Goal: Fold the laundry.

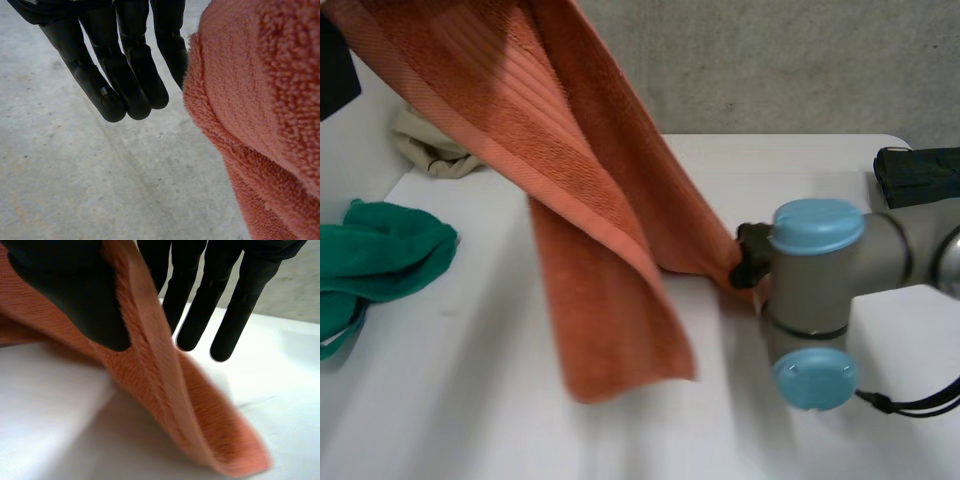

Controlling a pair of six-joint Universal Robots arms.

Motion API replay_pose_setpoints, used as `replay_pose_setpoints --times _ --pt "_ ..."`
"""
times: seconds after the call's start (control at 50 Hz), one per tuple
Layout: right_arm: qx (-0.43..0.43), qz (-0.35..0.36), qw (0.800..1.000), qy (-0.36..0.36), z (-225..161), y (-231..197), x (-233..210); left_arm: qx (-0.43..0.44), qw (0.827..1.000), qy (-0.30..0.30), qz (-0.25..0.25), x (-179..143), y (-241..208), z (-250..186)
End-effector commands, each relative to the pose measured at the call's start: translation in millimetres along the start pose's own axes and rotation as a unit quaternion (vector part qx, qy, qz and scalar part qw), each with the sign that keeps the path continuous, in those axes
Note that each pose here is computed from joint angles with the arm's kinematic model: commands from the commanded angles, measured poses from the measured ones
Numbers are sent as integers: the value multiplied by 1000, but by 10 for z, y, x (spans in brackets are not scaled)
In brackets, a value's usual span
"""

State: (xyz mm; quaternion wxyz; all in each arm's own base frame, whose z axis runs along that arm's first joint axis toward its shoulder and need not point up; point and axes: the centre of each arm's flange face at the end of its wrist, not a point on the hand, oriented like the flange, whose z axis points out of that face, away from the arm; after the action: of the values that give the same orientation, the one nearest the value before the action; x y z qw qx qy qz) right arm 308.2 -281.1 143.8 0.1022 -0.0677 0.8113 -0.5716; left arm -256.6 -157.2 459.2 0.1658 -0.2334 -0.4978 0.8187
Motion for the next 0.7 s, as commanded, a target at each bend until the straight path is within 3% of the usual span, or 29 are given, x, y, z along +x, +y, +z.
replay_pose_setpoints --times 0.02,0.08,0.18,0.26,0.38,0.5,0.56,0.62,0.7 --pt "85 16 996 33 108 -690 640 -20 998 -50 21 -259 132 59" --pt "132 -20 991 -5 31 -1091 770 -50 996 -60 33 -375 305 72" --pt "157 -171 969 -79 -355 -1663 1002 -127 987 -84 45 -743 832 79" --pt "137 -231 961 -67 -548 -1899 1222 -200 977 -73 27 -850 1380 84" --pt "32 -274 955 -111 -617 -1772 1253 -284 958 -39 -4 -777 2041 78" --pt "-42 -367 916 -157 -467 -1507 1156 -342 939 -28 21 -733 2679 182" --pt "-29 -405 902 -145 -333 -1509 1125 -333 941 -34 51 -762 2786 318" --pt "34 -439 893 -97 -35 -1654 1087 -272 955 -55 106 -857 2765 632" --pt "174 -419 891 3 264 -2134 1094 -130 974 -86 167 -904 2408 1095"
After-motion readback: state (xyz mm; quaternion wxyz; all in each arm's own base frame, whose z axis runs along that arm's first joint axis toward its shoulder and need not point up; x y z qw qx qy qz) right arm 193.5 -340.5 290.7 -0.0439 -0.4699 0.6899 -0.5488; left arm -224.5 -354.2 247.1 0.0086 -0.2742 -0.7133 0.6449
